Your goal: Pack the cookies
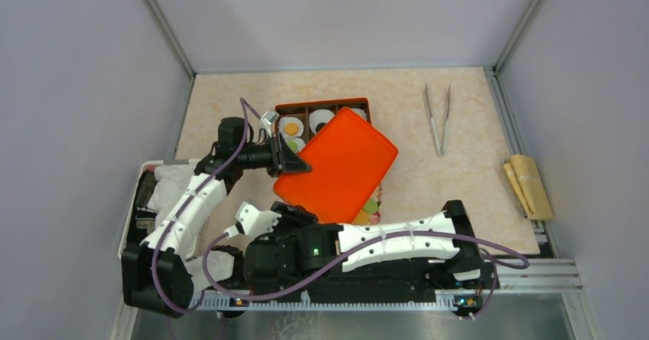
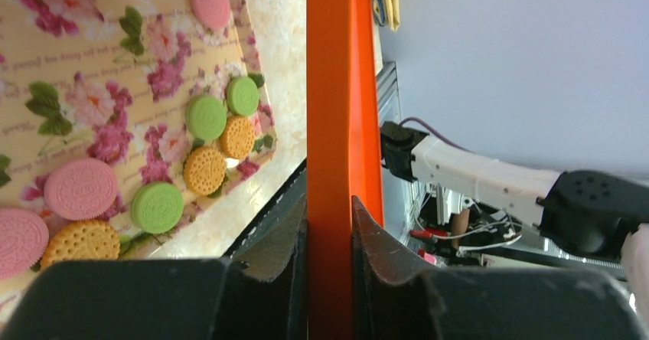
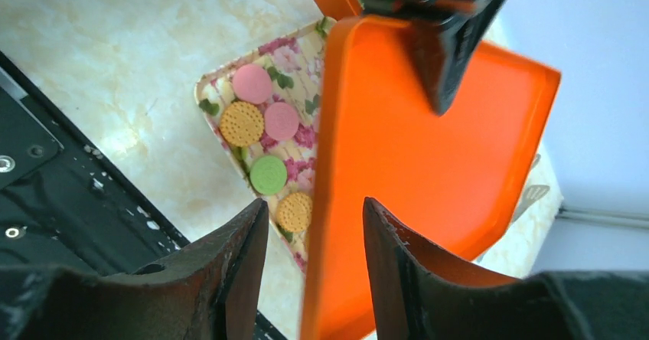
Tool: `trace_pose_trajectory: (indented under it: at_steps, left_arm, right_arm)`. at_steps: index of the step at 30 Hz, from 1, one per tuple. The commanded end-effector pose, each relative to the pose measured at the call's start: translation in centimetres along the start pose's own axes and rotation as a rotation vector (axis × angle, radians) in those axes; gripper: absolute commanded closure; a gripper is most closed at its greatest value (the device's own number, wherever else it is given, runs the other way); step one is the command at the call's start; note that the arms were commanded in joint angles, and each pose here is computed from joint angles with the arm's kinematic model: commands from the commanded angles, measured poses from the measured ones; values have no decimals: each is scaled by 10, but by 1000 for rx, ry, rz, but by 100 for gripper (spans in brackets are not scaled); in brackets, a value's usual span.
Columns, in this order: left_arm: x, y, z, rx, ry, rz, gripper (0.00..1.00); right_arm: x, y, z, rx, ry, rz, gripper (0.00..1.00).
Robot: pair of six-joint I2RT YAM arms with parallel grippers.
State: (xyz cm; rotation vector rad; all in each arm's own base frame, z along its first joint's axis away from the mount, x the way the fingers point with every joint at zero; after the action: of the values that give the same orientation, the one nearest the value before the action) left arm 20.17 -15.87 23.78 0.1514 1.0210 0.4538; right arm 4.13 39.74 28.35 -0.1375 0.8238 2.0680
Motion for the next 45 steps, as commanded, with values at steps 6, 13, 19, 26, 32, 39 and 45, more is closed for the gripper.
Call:
trace_pose_trajectory:
  at_steps: [6, 13, 19, 26, 32, 39, 45]
  left_arm:
    - [-30, 4, 45, -12, -92, -23, 100]
    - [-31, 6, 44, -1, -98, -3, 100]
    - [-33, 10, 37, 18, -103, -1, 100]
    - [-35, 13, 35, 27, -113, 9, 100]
    - [-29, 9, 35, 29, -102, 5, 100]
    - [-18, 0, 43, 45, -83, 11, 100]
    - [-10, -5, 49, 40, -82, 33, 100]
  right_arm:
    - [3, -14, -31, -9, 55, -184, 52]
    - [-8, -22, -40, -68, 120, -421, 52]
    - [-19, -37, -48, -55, 108, -484, 53]
    - [-37, -36, -44, -79, 49, -512, 69]
    - [-31, -36, -43, -67, 122, -512, 60]
    - [2, -18, -34, -103, 185, -439, 54]
    - [6, -6, -24, -125, 179, -411, 54]
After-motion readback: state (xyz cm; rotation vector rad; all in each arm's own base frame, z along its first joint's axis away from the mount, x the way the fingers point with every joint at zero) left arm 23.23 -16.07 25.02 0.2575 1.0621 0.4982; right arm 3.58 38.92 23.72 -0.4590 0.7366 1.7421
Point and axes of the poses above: each gripper's point midway between its finger pads, its own y axis back along the fingers, its own x axis along the line the jaws close on, z = x × y, the point moved 6 cm from there along y, back along the fingers, and after that the axes turned 14 degrees about -y, right-handed, at the moved point
